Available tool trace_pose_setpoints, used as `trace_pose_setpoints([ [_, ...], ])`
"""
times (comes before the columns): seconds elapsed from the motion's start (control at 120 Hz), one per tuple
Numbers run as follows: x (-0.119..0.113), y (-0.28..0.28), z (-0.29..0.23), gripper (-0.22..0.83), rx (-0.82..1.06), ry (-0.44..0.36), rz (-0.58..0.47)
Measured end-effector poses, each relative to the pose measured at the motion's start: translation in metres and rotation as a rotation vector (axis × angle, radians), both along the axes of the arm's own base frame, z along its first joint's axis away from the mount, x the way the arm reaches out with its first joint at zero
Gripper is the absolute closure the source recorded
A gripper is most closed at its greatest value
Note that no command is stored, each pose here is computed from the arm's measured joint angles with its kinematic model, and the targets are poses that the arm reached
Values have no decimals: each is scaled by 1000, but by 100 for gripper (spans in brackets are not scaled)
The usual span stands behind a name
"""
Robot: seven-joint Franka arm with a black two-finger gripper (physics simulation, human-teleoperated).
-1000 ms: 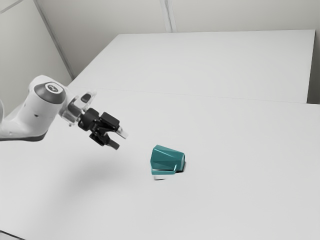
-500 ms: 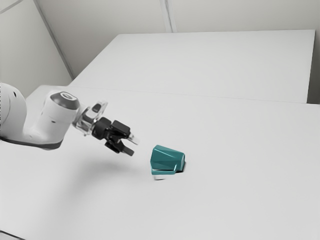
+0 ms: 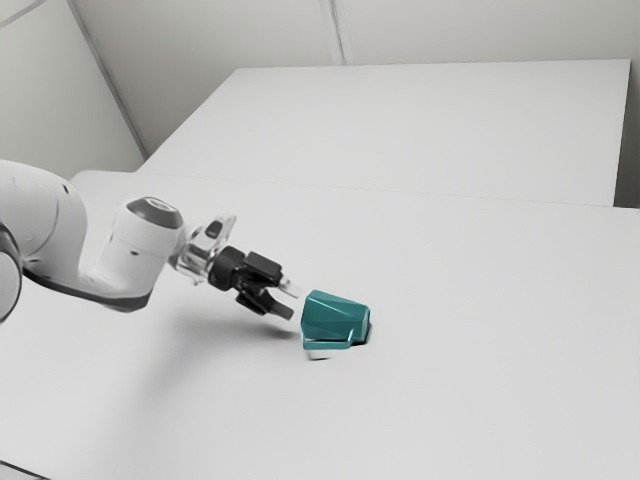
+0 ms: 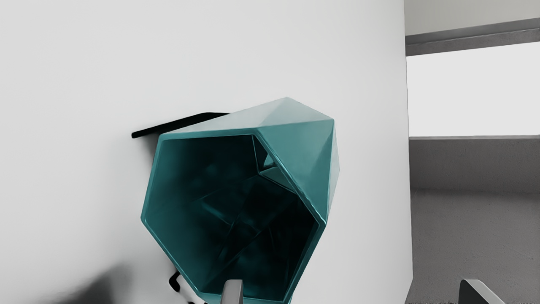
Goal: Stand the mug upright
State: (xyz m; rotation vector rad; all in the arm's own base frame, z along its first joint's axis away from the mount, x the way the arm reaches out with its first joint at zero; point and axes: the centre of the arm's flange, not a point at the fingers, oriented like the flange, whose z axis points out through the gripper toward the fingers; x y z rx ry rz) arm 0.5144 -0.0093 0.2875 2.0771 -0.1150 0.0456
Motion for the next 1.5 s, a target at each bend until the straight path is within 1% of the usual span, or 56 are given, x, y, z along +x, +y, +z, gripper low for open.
trace_pose_setpoints([
  [0.133,2,-7,-6,6,-11,-6,-9],
  [0.458,19,-23,-19,8,-21,-27,-32],
  [0.567,22,-29,-23,10,-28,-29,-36],
  [0.633,23,-30,-25,15,-30,-31,-37],
  [0.875,23,-37,-25,41,-46,-39,-40],
  [1.05,23,-39,-25,55,-57,-41,-39],
  [1.275,22,-42,-22,68,-78,-46,-38],
  [1.5,22,-48,-11,75,-111,-61,-49],
])
